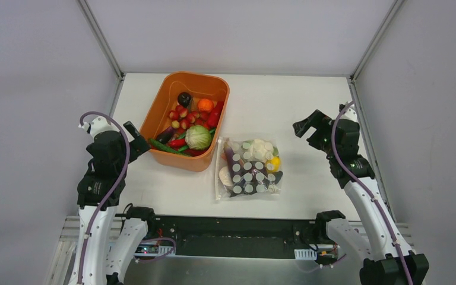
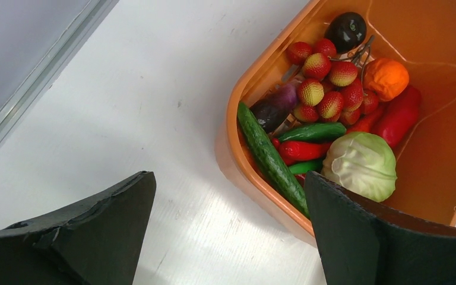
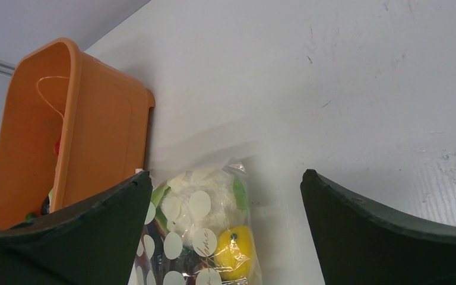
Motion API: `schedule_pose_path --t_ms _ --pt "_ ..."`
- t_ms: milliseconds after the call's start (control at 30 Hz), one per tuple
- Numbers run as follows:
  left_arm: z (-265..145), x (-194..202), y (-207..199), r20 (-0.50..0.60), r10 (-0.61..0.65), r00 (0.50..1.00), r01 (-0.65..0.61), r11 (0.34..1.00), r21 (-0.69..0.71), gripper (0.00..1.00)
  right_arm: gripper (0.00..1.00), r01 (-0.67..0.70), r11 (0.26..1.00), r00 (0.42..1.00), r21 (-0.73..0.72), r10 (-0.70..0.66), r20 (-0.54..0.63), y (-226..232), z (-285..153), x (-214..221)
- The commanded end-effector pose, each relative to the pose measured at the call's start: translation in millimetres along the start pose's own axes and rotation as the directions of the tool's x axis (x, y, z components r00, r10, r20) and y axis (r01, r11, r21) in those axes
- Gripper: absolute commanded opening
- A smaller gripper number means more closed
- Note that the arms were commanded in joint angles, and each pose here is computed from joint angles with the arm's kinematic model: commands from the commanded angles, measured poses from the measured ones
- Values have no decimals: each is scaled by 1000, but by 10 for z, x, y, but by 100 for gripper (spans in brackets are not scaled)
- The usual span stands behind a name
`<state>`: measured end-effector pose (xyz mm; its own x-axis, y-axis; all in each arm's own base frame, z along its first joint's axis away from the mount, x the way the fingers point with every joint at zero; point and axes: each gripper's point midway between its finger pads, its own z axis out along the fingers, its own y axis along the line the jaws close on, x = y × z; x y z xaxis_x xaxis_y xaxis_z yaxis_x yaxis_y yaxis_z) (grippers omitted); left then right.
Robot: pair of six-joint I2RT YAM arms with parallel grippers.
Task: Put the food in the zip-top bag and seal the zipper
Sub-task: Reset both arms
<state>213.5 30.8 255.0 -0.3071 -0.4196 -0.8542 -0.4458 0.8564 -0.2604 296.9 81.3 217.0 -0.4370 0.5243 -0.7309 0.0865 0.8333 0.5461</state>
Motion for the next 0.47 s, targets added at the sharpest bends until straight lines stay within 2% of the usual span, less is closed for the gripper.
schedule_pose_path --t_ms 0,433 --pt "-24 -86 -16 63 -16 998 14 1000 28 99 100 -7 998 999 -59 9 36 149 -61 -129" --pt "-27 -92 -111 69 -13 998 7 996 84 99 100 -1 998 999 -67 5 49 144 -91 -126"
